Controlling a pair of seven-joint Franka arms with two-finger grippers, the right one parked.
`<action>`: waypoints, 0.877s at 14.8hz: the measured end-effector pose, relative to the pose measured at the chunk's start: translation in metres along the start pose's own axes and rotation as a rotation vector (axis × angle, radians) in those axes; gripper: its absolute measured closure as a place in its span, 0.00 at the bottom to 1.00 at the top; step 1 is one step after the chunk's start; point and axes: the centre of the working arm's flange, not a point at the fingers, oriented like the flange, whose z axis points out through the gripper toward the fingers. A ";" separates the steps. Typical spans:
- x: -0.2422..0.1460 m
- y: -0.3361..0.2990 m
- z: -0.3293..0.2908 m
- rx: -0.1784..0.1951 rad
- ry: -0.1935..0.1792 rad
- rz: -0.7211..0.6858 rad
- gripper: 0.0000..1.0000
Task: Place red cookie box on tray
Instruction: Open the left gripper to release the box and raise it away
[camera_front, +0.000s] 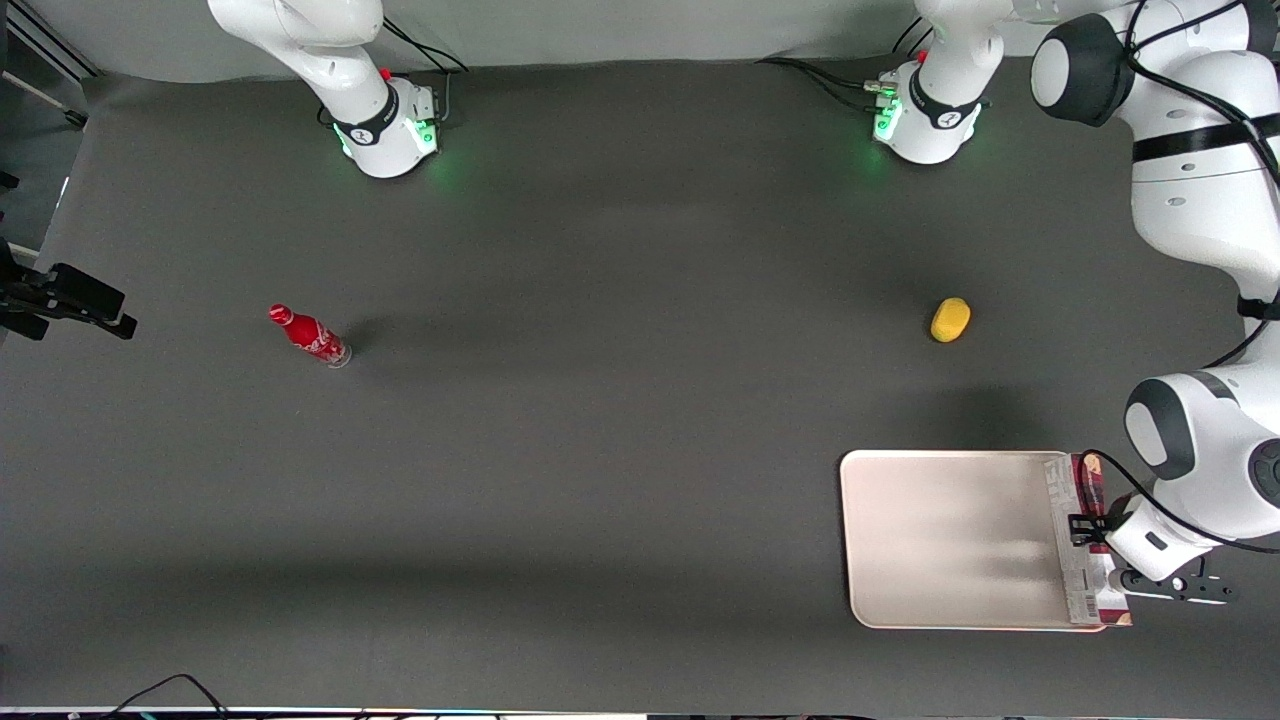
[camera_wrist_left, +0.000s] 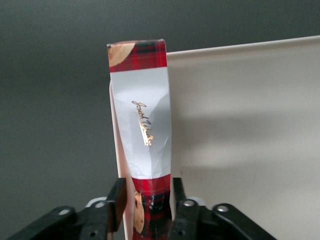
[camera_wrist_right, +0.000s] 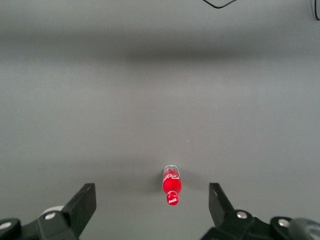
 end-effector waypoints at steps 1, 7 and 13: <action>0.001 0.000 -0.002 -0.010 0.004 -0.009 0.46; 0.011 -0.002 -0.069 -0.057 -0.105 -0.014 0.00; -0.013 0.000 -0.229 -0.095 -0.226 -0.048 0.00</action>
